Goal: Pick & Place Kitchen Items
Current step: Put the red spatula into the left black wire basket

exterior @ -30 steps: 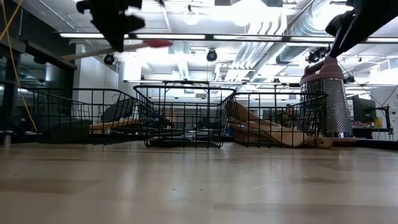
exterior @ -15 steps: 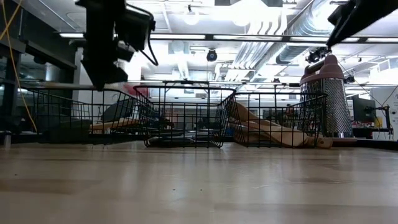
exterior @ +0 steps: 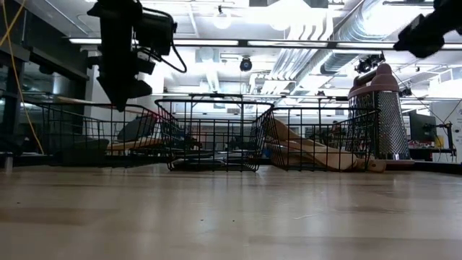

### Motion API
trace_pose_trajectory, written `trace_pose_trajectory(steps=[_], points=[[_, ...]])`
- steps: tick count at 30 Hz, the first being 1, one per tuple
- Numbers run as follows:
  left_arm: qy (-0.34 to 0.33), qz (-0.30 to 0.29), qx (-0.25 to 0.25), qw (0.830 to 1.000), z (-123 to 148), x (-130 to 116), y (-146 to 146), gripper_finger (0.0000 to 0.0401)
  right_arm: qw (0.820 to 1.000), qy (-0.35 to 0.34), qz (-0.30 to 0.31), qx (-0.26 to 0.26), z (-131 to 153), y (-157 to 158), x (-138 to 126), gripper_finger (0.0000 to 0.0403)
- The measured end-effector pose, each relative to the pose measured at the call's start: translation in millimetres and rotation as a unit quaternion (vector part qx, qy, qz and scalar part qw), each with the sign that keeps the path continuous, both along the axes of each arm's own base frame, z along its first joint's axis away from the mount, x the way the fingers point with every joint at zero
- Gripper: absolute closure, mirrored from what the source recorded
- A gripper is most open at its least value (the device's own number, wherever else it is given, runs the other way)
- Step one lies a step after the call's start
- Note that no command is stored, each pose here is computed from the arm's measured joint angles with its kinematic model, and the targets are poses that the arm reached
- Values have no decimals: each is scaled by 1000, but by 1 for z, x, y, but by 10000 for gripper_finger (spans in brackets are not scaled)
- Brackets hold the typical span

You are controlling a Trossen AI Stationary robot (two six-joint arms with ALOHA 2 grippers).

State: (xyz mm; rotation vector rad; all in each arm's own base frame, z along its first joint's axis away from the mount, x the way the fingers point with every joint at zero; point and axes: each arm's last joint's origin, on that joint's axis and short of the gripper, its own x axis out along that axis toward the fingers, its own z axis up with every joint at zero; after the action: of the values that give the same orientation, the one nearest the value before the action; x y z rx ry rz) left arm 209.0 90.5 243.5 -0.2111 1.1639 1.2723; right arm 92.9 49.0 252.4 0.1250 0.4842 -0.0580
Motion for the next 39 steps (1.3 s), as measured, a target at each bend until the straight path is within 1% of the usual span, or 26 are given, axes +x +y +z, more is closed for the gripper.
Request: trace_pose_trajectory(steps=[3, 5, 8, 10, 15, 21, 26, 31, 35, 37, 39], points=[[-36, 8, 1, 999, 8, -5, 2, 347, 999, -32, -1, 24, -9, -5, -7, 254], [-43, -7, 7, 999, 11, -5, 3, 347, 997, -59, 3, 46, -9, -6, -9, 254], [-32, -36, 12, 999, 14, -5, 4, 347, 996, -73, 8, 58, -10, -9, -13, 254], [-16, -43, 8, 999, 13, -6, 5, 347, 995, -76, 10, 61, -9, -9, -14, 254], [16, -28, 8, 999, 13, -14, 12, 347, 995, -77, 11, 61, -9, -10, -14, 254], [20, -8, 14, 1000, 12, -18, 21, 347, 995, -77, 11, 61, -9, -10, -14, 254], [32, -10, 11, 999, 3, -15, 24, 347, 995, -77, 11, 61, -9, -10, -14, 254], [52, -6, 10, 999, -19, -21, 21, 347, 995, -76, 13, 61, -9, -9, -14, 254], [61, 5, 7, 998, -29, -26, 19, 346, 995, -75, 15, 62, -9, -9, -14, 254], [59, 4, 6, 998, -32, -26, 18, 318, 995, -76, 15, 62, -9, -9, -14, 254], [54, 4, 0, 999, -32, -26, 18, 273, 995, -76, 15, 61, -9, -9, -14, 254]])
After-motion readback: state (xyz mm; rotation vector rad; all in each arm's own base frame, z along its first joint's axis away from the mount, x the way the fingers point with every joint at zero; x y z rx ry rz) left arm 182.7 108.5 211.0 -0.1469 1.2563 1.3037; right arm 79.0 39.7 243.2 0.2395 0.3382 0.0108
